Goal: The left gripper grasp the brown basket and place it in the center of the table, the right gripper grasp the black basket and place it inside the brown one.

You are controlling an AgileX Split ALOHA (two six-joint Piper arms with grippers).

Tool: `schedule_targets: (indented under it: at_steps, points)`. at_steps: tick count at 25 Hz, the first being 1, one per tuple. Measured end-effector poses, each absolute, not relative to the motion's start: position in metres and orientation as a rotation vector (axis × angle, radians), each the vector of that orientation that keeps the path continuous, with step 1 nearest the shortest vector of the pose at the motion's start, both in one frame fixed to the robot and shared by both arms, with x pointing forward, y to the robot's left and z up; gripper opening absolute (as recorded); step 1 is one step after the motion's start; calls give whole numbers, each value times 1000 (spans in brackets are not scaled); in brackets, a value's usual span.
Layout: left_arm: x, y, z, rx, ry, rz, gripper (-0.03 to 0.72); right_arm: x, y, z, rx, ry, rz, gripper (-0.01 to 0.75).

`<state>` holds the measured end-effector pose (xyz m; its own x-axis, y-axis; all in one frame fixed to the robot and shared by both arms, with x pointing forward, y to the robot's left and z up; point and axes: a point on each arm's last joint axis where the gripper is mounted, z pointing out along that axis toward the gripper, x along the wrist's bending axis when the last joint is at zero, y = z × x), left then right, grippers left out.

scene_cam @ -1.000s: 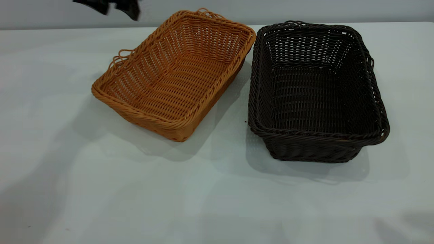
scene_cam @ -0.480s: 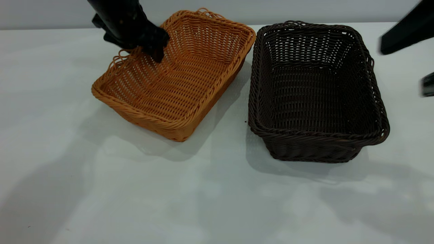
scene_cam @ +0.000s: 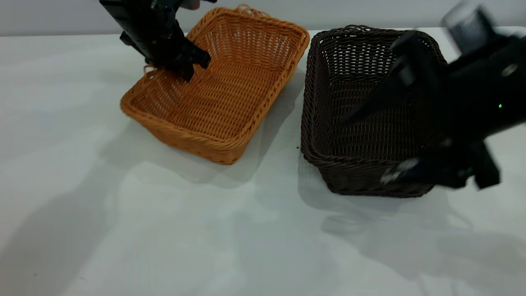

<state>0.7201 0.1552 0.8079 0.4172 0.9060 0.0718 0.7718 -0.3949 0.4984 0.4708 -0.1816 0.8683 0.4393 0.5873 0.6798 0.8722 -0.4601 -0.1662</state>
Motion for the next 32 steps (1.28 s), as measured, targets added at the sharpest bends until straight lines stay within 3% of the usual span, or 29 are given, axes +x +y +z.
schedule_targets:
  at_steps: [5,13,19,24,32]
  points:
    - [722,157,821,2283,1408,492,95,483,-177,840,-2213,-1174,-656,587]
    - [732,174,893,2217,1336,635,92,512,-179,824,-2330,-1209,-658,587]
    - [729,174,920,2197,1321,657,91,527,-205,820,-2534,-1159,-650,572]
    - [727,174,938,2184,1313,670,91,535,-233,817,-2693,-1080,-632,479]
    - [721,176,954,2201,1324,652,91,537,-253,812,-2827,-1009,-585,205]
